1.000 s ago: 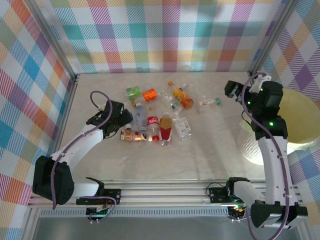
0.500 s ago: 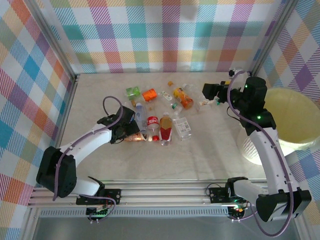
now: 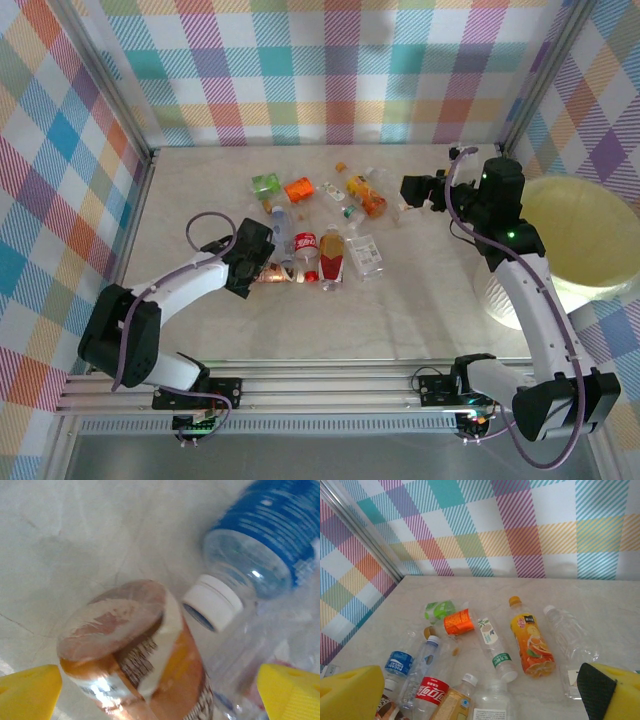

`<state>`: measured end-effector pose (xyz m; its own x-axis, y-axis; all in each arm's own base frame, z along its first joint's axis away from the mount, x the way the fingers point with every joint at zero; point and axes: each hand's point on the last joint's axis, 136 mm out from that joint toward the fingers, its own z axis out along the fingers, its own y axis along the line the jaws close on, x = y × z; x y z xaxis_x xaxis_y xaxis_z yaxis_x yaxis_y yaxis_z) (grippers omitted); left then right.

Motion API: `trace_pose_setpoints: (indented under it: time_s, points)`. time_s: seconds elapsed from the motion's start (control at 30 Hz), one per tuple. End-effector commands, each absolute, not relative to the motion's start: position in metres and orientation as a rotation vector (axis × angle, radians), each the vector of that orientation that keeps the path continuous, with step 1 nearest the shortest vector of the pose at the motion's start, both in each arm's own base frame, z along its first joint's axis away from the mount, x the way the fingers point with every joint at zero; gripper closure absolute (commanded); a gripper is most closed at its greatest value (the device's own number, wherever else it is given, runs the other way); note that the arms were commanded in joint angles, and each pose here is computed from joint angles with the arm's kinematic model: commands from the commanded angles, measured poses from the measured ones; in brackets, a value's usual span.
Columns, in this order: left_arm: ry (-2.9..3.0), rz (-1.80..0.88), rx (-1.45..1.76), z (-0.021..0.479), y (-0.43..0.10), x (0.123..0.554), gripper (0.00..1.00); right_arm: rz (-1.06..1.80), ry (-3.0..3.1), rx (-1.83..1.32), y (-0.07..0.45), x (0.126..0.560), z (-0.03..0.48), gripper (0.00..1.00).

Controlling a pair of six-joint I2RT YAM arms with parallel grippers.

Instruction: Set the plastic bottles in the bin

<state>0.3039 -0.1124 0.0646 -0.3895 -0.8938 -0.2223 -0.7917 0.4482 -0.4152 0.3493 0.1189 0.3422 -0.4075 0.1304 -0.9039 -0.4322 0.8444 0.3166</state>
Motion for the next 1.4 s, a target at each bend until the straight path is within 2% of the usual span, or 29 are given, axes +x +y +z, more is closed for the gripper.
trace_pose_setpoints:
  time_s: [0.0, 0.1, 0.3, 0.57, 0.8, 0.9, 1.03, 1.17, 1.37]
  points:
    - [2.133, -0.342, -1.635, 0.051, -0.104, 0.304, 0.00, 0.588, 1.829, -0.268, 0.118, 0.340, 0.354, 0.00]
    - [2.091, -0.310, -1.670, 0.043, -0.099, 0.305, 0.01, 0.573, 1.813, -0.251, 0.115, 0.338, 0.354, 0.00]
    - [2.031, -0.311, -1.702, 0.029, -0.091, 0.302, 0.10, 0.573, 1.816, -0.216, 0.111, 0.334, 0.357, 0.00]
    - [1.981, -0.360, -1.658, 0.024, -0.086, 0.303, 0.30, 0.614, 1.786, -0.261, 0.119, 0.332, 0.361, 0.00]
    - [2.006, -0.392, -1.512, 0.037, -0.087, 0.312, 0.40, 0.624, 1.738, -0.281, 0.122, 0.330, 0.362, 0.00]
    - [2.017, -0.408, -1.380, 0.059, -0.088, 0.320, 0.43, 0.636, 1.716, -0.300, 0.124, 0.328, 0.360, 0.00]
    - [2.018, -0.438, -1.110, 0.112, -0.095, 0.337, 0.45, 0.683, 1.709, -0.341, 0.132, 0.325, 0.356, 0.00]
    - [2.045, -0.583, -0.724, 0.183, -0.134, 0.357, 0.46, 0.816, 1.727, -0.409, 0.150, 0.319, 0.352, 0.00]
    - [1.976, -0.899, -0.334, 0.266, -0.198, 0.368, 0.47, 0.973, 1.763, -0.470, 0.172, 0.315, 0.342, 0.00]
